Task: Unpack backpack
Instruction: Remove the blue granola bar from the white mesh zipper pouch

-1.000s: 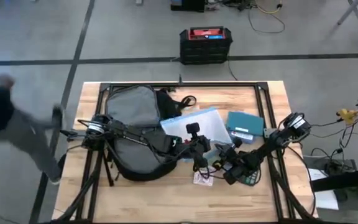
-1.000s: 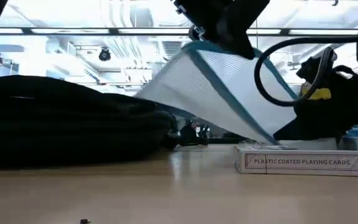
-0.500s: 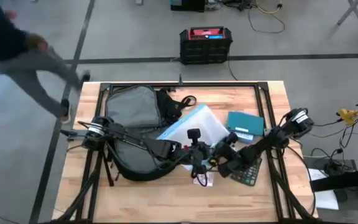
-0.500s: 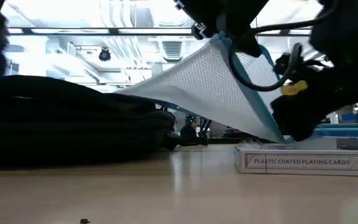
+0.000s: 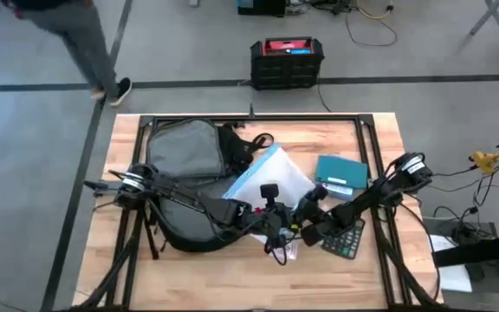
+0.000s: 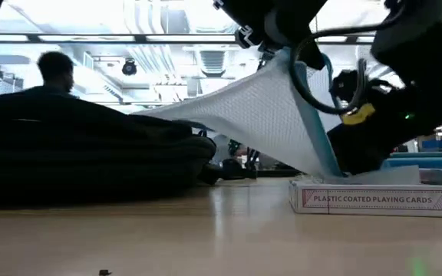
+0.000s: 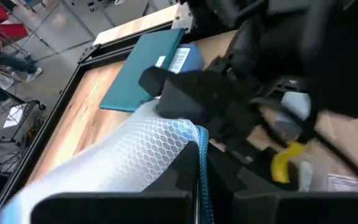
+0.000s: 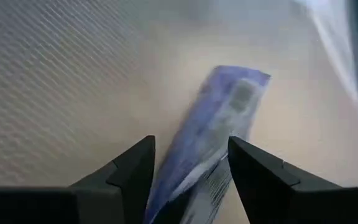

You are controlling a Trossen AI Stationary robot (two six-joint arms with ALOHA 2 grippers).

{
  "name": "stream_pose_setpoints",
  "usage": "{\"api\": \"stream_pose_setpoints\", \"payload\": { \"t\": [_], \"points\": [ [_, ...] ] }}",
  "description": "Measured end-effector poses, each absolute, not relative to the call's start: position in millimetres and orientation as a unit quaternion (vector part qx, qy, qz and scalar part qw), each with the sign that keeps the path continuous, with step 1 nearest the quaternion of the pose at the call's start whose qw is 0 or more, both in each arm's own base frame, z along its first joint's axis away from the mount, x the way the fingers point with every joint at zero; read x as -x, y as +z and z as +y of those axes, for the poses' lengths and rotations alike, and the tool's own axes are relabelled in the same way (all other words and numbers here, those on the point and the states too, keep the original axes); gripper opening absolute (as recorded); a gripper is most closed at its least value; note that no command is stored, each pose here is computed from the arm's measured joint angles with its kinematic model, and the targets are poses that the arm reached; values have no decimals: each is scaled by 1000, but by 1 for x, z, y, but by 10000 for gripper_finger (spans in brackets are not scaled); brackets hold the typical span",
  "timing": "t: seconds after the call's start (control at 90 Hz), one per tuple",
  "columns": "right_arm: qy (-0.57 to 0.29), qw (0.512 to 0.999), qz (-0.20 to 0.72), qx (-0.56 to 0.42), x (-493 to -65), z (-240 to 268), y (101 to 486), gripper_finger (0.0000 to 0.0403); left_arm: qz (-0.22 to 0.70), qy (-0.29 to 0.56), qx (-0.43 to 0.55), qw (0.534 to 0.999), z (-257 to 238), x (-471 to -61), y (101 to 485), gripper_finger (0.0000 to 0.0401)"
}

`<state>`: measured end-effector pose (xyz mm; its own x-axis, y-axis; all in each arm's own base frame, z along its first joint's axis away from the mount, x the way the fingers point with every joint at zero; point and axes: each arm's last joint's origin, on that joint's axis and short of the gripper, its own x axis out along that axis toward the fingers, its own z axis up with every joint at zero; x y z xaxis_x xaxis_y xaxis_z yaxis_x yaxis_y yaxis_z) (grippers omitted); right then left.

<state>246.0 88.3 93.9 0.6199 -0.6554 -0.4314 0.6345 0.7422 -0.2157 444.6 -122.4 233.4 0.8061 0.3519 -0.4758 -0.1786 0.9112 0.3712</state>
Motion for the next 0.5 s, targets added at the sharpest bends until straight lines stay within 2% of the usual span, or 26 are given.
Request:
{"api": "stream_pose_setpoints", "payload": {
  "t": [0.156,0.356,0.5],
  "points": [
    [-353,893,280,-31,-251,77,84,147,278,145,-155,937,-122,-444,233,0],
    [-341,896,285,-13,-252,77,89,24,289,154,-146,934,-117,-443,226,0],
    [-301,911,284,2,-251,85,109,15,314,177,-137,923,-100,-440,208,0]
  ]
}}
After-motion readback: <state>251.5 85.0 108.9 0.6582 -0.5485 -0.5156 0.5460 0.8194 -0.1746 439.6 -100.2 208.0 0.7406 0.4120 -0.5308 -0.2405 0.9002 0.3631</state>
